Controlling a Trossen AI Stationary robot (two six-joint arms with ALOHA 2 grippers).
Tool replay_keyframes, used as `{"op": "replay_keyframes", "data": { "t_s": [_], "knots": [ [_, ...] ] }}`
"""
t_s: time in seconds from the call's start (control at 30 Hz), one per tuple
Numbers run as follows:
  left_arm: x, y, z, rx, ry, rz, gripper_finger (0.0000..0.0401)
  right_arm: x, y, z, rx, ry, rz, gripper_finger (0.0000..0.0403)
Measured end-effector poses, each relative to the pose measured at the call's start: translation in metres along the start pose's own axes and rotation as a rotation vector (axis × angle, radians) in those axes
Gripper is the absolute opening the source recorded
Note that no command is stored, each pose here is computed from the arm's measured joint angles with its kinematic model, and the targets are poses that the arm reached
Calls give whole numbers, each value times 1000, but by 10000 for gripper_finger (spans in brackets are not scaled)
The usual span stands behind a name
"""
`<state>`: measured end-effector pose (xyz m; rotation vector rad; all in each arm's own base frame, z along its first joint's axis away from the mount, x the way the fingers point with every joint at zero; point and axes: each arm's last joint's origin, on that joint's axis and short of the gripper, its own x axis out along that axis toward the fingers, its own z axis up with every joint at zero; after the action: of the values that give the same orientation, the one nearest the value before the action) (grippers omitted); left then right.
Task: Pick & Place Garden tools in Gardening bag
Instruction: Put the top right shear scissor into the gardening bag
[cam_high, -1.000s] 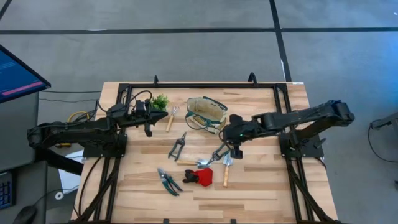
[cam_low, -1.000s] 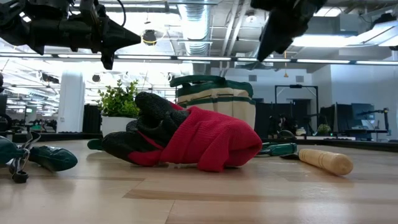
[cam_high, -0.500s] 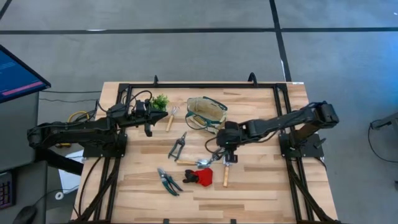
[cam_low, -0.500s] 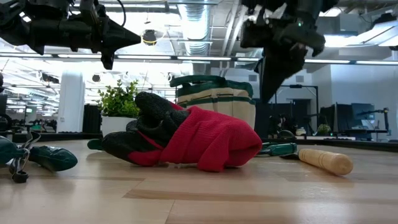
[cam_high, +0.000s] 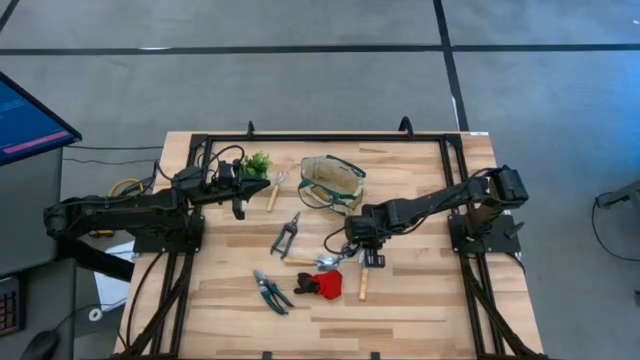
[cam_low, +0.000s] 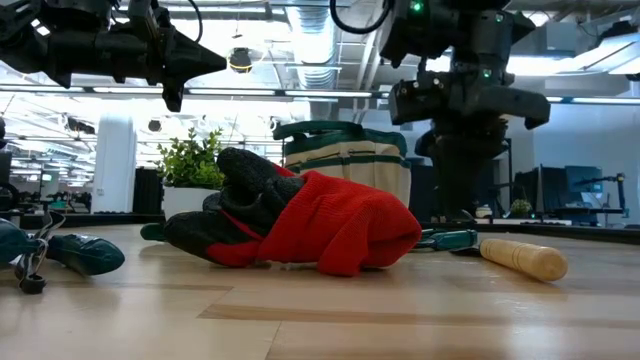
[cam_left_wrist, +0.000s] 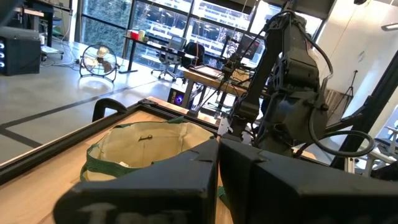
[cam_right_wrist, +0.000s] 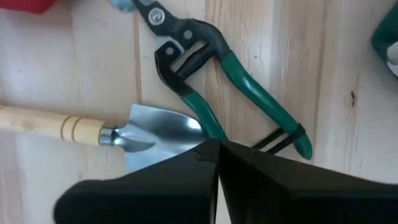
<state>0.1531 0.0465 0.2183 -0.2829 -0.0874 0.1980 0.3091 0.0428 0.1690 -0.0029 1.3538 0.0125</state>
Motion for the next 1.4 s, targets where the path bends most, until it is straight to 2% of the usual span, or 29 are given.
{"op": "replay_keyframes", "data": {
  "t_s": [0.3,0.57,0.73,1.0,1.4],
  "knots": [
    [0,0,0,0,0,0,2,0,1,0,-10,-4,1,13],
    [0,0,0,0,0,0,2,0,1,1,-35,-9,-6,91],
    [0,0,0,0,0,0,2,0,1,2,-34,-26,-4,117],
    [0,0,0,0,0,0,2,3,1,6,-55,-88,-7,118],
    [0,0,0,0,0,0,2,17,-3,-11,-45,-30,-26,118]
  ]
}}
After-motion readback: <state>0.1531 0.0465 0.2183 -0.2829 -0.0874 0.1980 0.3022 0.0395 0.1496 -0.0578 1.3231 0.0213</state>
